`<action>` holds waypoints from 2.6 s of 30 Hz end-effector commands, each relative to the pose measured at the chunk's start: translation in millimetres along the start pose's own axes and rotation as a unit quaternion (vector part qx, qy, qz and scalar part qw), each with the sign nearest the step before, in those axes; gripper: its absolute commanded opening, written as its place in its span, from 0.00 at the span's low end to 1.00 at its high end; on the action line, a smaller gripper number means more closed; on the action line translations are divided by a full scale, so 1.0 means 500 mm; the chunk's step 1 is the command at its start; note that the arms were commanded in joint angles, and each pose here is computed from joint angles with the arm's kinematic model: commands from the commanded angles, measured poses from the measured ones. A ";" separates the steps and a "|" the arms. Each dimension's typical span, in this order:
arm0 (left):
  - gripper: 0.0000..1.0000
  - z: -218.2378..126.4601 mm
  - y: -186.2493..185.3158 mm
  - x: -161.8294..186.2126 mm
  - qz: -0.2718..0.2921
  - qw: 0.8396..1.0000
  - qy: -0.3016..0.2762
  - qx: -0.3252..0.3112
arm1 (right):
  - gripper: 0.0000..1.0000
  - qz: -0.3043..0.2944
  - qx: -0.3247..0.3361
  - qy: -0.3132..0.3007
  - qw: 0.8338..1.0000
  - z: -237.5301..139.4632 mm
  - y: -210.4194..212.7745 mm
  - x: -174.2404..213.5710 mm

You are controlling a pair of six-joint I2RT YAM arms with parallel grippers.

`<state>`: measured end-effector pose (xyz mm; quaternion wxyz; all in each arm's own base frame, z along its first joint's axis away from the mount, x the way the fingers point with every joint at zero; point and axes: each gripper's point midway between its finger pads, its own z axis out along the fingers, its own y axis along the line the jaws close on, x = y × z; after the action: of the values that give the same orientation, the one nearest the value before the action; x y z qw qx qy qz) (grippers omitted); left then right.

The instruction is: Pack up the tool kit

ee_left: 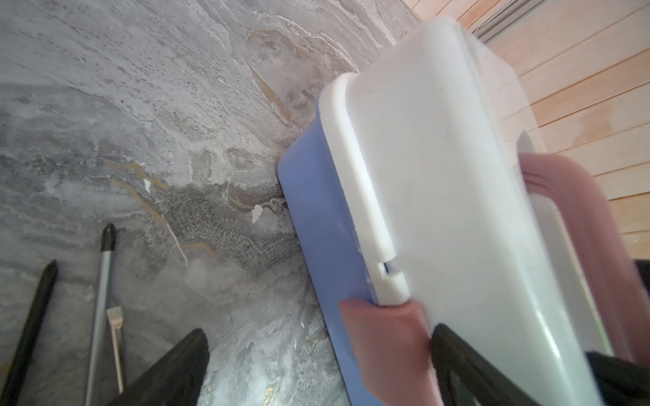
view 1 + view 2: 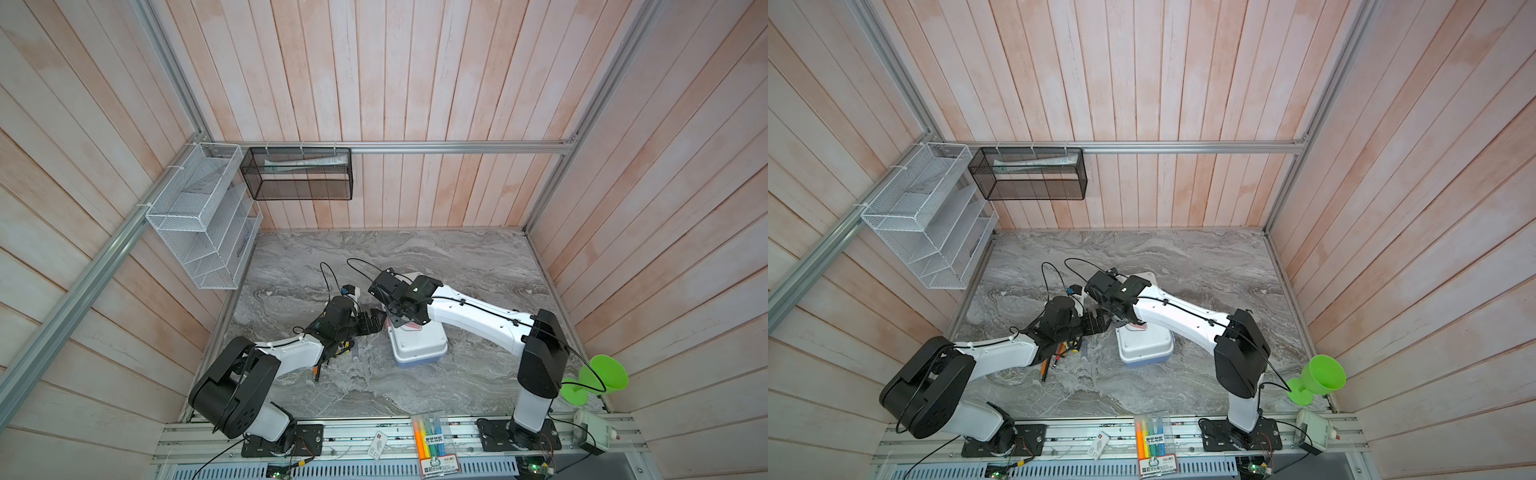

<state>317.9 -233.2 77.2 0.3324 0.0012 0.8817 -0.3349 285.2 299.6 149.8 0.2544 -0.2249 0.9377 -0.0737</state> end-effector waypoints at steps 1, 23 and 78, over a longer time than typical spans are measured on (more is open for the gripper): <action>1.00 0.003 0.012 0.014 0.010 1.000 0.010 -0.012 | 0.50 0.001 0.032 -0.001 0.999 -0.013 -0.022 -0.003; 1.00 -0.008 -0.011 -0.004 -0.002 1.000 -0.002 0.007 | 0.21 0.130 -0.070 -0.054 0.988 -0.036 -0.038 -0.006; 1.00 -0.203 -0.132 -0.098 0.008 0.991 -0.072 0.109 | 0.00 0.367 -0.521 -0.177 0.750 -0.079 -0.118 0.010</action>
<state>276.5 -209.0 196.6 0.3913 0.0200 0.8089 -0.4384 286.6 250.6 169.6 0.2520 0.0476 0.8186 0.5140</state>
